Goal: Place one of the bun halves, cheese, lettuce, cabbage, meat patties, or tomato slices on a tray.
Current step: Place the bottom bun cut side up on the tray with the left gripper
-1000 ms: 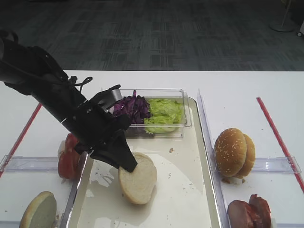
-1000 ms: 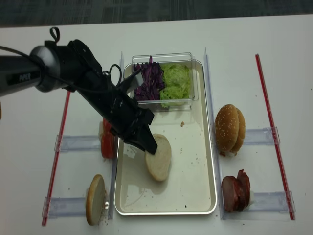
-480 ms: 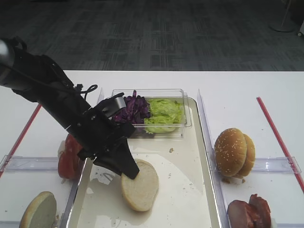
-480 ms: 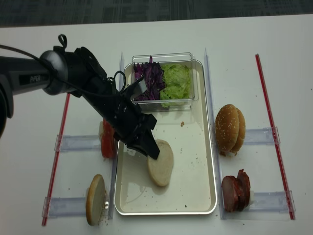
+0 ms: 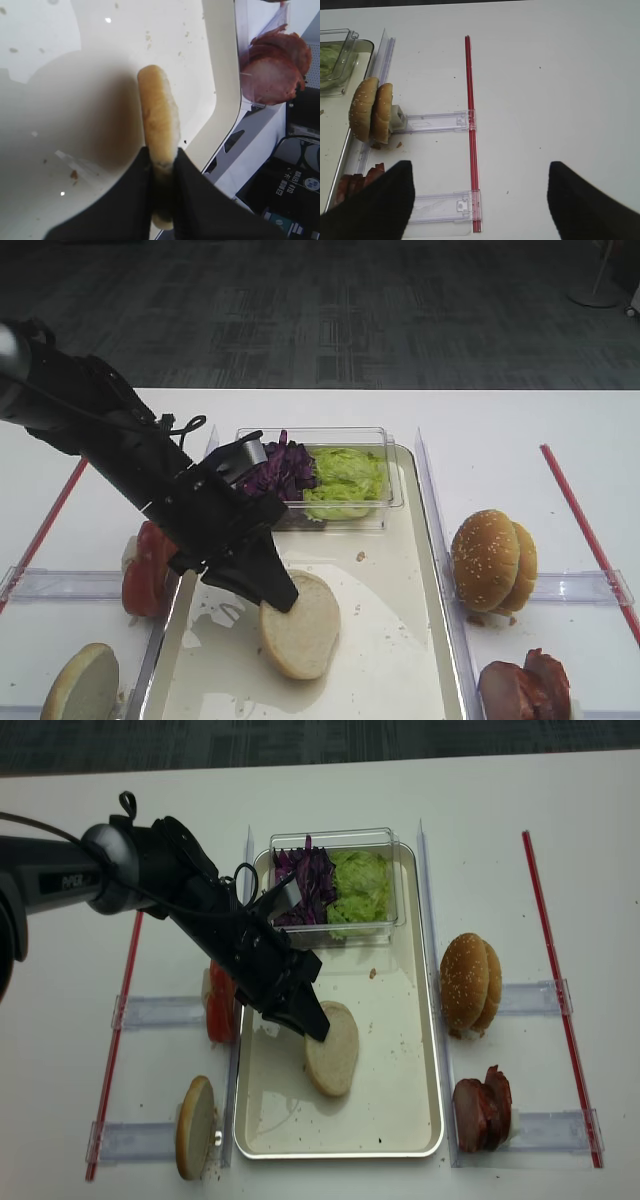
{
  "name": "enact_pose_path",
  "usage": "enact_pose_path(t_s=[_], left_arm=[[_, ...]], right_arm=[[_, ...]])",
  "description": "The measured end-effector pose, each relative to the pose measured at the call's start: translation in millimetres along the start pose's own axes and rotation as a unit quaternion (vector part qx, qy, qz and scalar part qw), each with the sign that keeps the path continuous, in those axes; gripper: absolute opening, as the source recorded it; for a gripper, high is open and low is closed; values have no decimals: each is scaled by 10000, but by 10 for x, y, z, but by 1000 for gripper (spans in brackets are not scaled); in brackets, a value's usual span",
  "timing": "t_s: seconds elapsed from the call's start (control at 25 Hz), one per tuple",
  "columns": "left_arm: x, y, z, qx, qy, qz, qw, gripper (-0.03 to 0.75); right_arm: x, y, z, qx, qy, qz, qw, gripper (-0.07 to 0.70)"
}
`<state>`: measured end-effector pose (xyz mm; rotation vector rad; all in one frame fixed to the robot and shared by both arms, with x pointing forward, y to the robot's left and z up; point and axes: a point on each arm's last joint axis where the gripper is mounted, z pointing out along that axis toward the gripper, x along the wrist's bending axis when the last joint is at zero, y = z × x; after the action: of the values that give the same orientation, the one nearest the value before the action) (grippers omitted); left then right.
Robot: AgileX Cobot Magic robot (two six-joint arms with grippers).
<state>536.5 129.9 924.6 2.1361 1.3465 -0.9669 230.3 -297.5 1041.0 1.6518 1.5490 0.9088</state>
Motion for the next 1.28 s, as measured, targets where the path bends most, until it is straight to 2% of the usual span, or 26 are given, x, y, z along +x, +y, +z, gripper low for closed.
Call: enact_pose_path(t_s=[0.88,1.28], left_arm=[[-35,2,32,17,-38,33,10000,46],[-58,-12,75,129,45,130,9998,108]], right_arm=[[0,0,0,0,0,0,10000,571],[0,0,0,0,0,0,10000,571]])
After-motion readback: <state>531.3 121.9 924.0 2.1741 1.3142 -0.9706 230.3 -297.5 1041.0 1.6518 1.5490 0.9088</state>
